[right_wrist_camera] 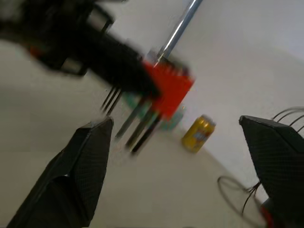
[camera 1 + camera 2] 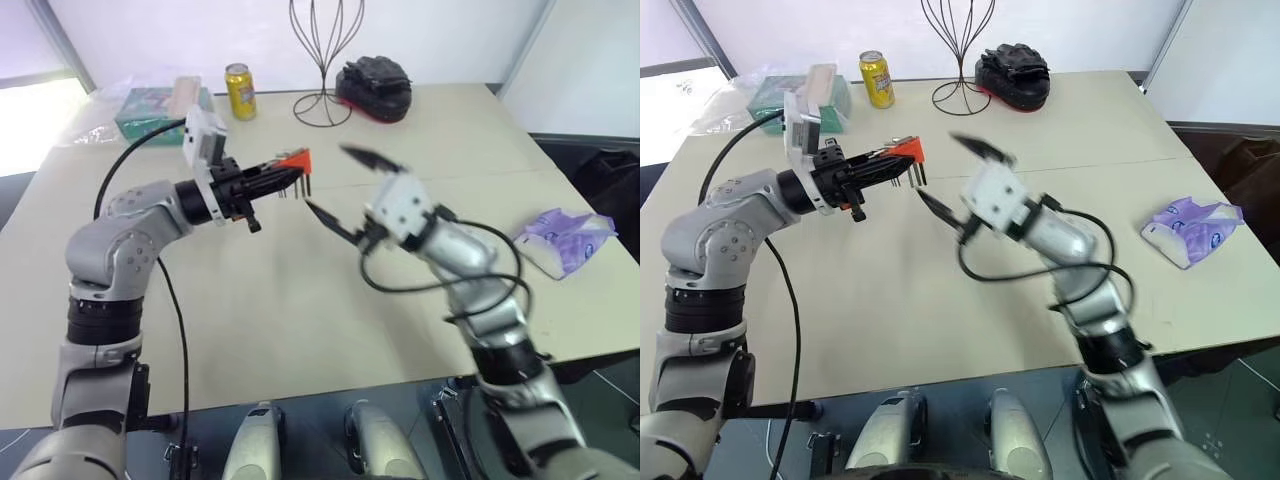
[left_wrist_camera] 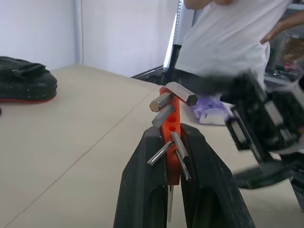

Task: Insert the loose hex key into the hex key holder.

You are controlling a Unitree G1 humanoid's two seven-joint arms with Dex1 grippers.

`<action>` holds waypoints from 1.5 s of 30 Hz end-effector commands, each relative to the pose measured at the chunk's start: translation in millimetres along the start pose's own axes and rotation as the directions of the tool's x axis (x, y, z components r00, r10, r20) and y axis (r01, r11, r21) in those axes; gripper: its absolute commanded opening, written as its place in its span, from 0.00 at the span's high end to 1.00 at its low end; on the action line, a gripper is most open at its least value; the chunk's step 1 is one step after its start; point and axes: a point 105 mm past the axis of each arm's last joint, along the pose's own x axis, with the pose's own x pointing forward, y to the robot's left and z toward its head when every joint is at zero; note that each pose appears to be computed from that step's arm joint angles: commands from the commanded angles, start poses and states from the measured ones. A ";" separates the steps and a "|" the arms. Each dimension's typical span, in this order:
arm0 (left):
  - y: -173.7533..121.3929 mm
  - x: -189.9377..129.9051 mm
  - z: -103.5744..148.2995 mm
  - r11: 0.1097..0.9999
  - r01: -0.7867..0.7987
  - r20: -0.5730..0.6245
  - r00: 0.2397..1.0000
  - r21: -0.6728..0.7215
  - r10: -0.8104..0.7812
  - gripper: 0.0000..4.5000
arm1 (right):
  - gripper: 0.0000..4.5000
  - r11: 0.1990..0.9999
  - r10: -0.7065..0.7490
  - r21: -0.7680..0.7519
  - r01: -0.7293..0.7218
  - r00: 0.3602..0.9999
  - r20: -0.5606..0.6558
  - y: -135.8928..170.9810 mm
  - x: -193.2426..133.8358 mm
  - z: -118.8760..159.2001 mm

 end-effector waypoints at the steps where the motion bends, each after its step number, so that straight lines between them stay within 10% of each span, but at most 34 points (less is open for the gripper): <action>1: -10.7 6.1 -1.6 1.000 0.029 0.015 0.999 0.001 -0.029 1.00 | 0.02 0.996 0.092 0.020 -0.092 0.996 -0.017 -1.5 -31.0 21.1; 9: -33.4 43.5 -53.3 0.977 0.110 -0.038 0.992 -0.185 -0.119 1.00 | 0.02 0.992 0.125 0.053 -0.115 0.961 -0.246 -41.6 -87.5 30.7; 27: -25.3 77.5 -155.8 0.900 -0.043 -0.196 0.980 -0.434 -0.048 1.00 | 0.02 0.992 0.125 0.042 -0.117 0.940 -0.317 -31.2 -94.8 34.2; 36: 6.0 49.6 -170.8 0.902 -0.205 -0.296 0.951 -0.380 0.091 0.05 | 0.00 0.992 0.127 0.037 -0.121 0.940 -0.318 -32.4 -92.7 31.8; 45: 27.5 7.6 -104.8 0.964 -0.212 -0.206 0.962 -0.161 0.177 0.01 | 0.00 0.982 0.189 0.070 -0.176 0.912 -0.365 -36.2 -98.4 19.1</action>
